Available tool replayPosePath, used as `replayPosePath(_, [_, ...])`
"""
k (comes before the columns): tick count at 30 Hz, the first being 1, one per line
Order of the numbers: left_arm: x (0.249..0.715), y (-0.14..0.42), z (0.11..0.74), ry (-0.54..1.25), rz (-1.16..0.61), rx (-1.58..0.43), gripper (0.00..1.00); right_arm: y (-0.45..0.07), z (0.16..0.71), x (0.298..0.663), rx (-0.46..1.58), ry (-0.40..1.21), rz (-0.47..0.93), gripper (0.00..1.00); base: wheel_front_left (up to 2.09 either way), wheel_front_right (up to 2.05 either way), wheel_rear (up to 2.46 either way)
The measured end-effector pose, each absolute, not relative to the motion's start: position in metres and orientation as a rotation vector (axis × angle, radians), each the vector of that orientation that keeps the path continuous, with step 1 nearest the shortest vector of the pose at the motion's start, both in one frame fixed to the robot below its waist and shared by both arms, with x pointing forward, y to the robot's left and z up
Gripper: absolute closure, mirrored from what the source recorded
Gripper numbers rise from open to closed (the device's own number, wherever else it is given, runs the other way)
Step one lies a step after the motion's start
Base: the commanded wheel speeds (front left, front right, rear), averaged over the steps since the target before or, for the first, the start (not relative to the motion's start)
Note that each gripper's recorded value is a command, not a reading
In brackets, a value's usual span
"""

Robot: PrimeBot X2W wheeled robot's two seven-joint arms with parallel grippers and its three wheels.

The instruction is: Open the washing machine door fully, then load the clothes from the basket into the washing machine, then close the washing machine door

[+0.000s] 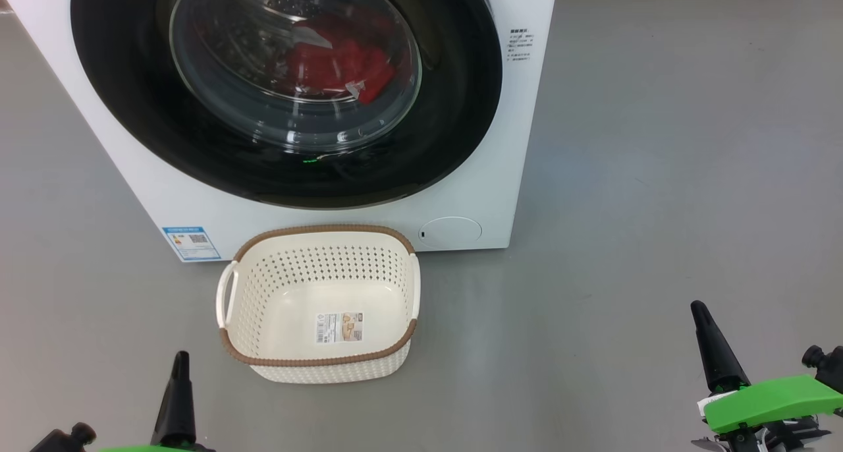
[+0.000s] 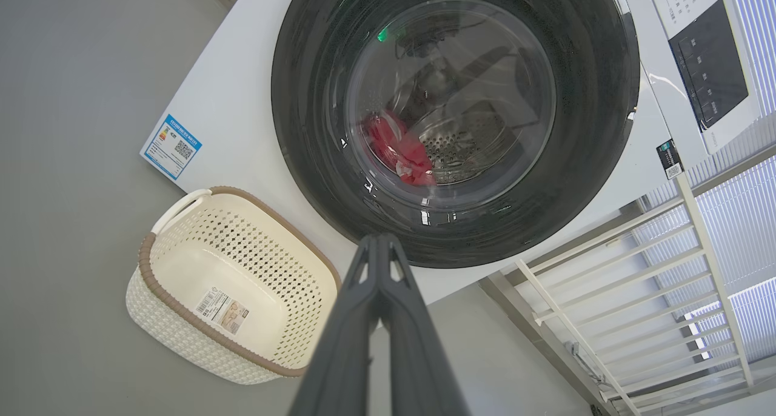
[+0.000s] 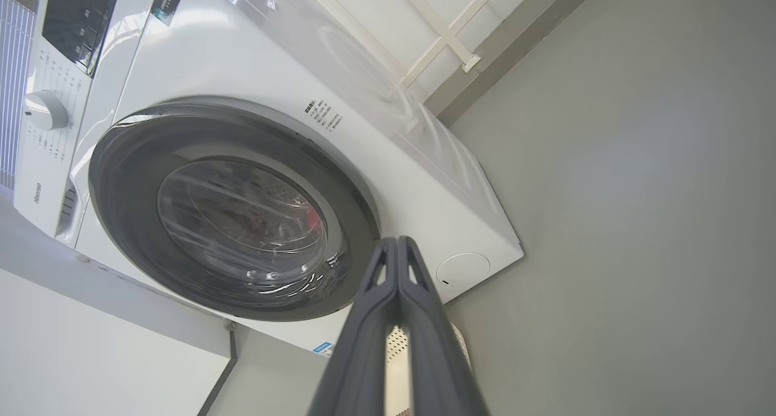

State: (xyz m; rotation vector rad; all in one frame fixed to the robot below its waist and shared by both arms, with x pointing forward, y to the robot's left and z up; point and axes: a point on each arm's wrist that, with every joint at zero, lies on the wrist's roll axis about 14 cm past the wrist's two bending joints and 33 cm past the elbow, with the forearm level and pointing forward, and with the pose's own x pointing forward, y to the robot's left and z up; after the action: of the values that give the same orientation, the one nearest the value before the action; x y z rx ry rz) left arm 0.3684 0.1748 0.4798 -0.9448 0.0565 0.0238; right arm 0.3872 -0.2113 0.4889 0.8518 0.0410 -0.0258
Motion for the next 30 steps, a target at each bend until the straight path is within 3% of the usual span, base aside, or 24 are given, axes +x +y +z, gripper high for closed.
replayPosePath(30, [0.3719, 0.1801, 0.4776, 0.082, 0.046, -1.228, 1.0, -0.2101, 0.4864, 0.3841, 1.172, 0.05, -0.06, 1.0, 0.0, 0.0, 0.0])
